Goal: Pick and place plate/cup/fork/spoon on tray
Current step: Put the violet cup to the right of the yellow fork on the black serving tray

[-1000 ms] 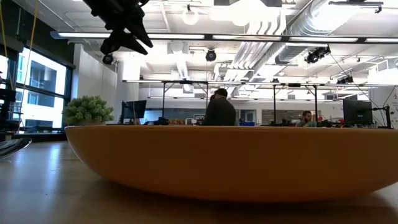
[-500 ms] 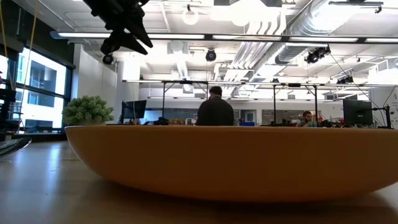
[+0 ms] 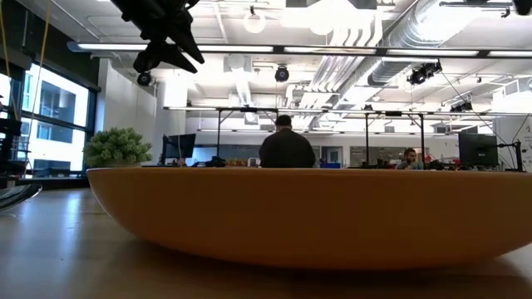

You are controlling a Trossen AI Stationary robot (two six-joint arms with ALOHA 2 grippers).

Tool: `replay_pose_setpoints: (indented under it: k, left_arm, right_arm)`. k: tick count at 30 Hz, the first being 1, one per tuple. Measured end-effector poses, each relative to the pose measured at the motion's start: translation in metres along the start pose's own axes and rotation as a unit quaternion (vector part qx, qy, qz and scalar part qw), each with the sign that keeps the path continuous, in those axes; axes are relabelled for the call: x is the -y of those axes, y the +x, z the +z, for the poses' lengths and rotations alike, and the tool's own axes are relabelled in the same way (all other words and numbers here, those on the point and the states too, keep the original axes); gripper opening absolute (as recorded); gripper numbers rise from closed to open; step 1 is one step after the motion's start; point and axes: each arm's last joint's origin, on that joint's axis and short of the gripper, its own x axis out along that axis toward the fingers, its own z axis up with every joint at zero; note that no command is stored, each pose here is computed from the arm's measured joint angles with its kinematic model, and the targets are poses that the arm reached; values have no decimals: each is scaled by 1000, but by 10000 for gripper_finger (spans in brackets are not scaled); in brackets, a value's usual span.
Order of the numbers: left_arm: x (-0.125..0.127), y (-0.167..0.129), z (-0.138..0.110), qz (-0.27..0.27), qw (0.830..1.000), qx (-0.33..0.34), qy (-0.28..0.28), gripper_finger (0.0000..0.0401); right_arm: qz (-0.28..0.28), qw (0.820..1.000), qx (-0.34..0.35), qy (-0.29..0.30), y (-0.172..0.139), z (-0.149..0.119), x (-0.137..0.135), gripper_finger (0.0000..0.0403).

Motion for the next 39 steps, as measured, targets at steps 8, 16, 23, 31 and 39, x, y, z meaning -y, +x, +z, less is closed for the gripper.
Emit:
replay_pose_setpoints:
  k: [8, 16, 23, 31, 39]
  left_arm:
    - [0, 0, 0, 6, 1000, 5, -15, 104]
    - [-1, 0, 1, 21, 999, 17, -19, 104]
    - [-1, 0, 1, 21, 999, 17, -18, 104]
    - [-1, 0, 1, 21, 1000, 17, -13, 104]
    - [-1, 0, 1, 22, 1000, 17, -13, 104]
  right_arm:
    - [56, 990, 114, 67, -14, -17, 15, 174]
    - [57, 995, 82, 8, 8, 3, -3, 174]
    - [45, 997, 29, -46, 34, 18, -17, 174]
    - [48, 998, 13, -49, 41, 22, -22, 174]
    - [46, 998, -31, -18, 73, 13, -21, 169]
